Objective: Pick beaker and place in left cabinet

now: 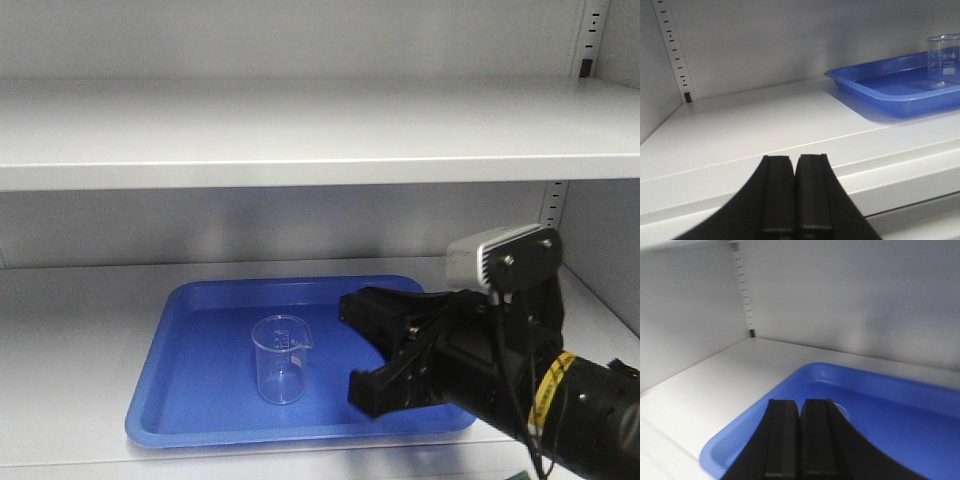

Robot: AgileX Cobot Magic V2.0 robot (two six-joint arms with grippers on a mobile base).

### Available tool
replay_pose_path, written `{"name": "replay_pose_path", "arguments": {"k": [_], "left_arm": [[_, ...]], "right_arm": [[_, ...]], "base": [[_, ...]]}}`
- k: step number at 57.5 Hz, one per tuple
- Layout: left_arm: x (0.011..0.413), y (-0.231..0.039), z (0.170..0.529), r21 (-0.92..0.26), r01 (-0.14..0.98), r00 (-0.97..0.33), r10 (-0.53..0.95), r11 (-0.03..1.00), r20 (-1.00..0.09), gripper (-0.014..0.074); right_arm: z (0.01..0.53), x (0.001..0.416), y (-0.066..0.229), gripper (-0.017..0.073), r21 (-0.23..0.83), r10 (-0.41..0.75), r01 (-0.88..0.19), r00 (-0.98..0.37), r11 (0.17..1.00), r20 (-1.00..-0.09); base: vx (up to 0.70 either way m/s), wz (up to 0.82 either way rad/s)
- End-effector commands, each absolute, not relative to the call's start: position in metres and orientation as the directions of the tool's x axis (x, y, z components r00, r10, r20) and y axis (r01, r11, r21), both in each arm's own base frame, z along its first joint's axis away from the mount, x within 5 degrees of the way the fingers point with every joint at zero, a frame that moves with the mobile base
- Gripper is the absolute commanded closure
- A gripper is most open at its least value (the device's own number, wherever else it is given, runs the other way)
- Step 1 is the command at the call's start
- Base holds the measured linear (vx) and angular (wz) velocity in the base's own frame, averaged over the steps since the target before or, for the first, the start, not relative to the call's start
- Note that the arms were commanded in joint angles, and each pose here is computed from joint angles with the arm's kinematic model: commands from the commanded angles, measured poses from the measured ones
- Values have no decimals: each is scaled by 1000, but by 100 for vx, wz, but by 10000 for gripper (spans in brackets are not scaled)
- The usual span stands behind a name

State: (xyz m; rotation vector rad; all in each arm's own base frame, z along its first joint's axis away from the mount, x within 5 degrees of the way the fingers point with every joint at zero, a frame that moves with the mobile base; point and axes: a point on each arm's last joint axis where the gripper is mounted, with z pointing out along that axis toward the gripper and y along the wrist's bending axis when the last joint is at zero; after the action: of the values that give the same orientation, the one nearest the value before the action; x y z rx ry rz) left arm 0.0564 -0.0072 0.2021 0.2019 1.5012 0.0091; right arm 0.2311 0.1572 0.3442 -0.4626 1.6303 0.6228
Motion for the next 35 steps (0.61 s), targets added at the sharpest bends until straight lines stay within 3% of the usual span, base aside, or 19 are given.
{"name": "replay_pose_path", "arguments": {"k": [1, 10, 25, 35], "left_arm": [[55, -7, 205, 132, 112, 157, 114, 985, -981, 592], [55, -7, 205, 132, 112, 157, 114, 985, -981, 592], [55, -7, 205, 132, 112, 157, 114, 985, -981, 592], [55, -7, 205, 132, 112, 157, 114, 985, -981, 592]], "right_arm": [[363, 228, 146, 566, 172, 111, -559, -142, 811, -984], [362, 221, 122, 565, 31, -54, -479, -164, 877, -985], [355, 181, 48, 565, 88, 109, -266, 65, 960, -992], [317, 142, 15, 565, 160, 168, -116, 67, 980, -984]], "base": [[0, 0], [0, 0], [0, 0], [0, 0]]}}
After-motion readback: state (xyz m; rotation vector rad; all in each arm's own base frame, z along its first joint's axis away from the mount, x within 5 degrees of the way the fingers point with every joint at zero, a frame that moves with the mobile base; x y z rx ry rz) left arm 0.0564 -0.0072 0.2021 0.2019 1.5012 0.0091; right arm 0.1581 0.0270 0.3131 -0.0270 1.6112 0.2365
